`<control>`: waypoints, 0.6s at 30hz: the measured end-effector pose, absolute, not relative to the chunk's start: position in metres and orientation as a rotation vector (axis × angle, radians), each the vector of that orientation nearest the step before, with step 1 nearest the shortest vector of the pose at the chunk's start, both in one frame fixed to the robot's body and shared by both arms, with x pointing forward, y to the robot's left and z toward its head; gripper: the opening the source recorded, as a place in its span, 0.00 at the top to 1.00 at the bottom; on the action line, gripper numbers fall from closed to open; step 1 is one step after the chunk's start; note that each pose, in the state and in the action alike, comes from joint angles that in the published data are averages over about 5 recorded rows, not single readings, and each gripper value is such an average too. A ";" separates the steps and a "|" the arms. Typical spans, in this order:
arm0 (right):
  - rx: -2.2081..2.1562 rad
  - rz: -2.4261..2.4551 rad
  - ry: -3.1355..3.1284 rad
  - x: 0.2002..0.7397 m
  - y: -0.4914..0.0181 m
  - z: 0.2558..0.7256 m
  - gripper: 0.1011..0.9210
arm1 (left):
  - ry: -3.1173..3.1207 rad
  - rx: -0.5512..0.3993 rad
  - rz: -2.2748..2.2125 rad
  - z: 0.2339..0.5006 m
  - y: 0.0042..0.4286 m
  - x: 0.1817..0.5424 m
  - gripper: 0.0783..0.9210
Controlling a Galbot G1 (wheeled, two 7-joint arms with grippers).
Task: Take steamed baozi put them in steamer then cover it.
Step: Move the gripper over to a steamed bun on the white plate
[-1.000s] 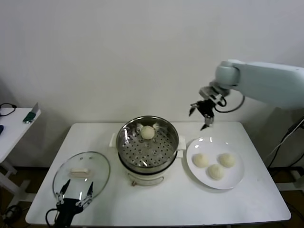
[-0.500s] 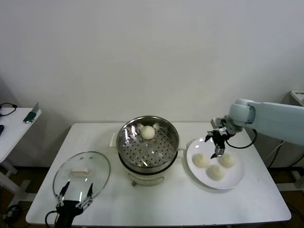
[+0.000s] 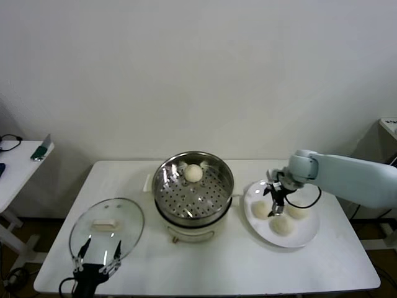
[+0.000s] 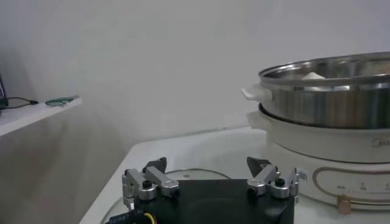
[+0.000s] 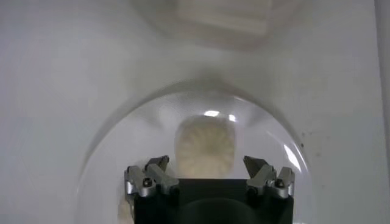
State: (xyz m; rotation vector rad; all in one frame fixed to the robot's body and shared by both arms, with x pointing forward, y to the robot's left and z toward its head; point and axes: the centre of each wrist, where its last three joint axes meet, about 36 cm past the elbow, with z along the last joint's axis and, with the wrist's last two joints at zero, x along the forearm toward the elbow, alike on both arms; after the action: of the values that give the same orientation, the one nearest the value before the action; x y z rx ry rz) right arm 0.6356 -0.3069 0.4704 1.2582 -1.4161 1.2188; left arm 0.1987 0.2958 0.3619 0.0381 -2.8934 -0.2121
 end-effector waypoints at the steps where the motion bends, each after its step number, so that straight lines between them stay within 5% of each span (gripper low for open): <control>1: 1.256 1.220 -1.414 0.636 -0.306 0.468 0.12 | -2.893 0.039 -0.212 0.362 0.296 0.199 0.12; 18: 1.237 1.230 -1.397 0.647 -0.299 0.454 0.23 | -2.894 0.047 -0.218 0.362 0.297 0.199 0.12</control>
State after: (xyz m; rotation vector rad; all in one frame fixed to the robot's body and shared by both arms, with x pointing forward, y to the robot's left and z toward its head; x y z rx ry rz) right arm 0.6471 -0.2988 0.4538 1.2373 -1.3965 1.2302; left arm 0.1991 0.2967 0.3622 0.0468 -2.8944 -0.2182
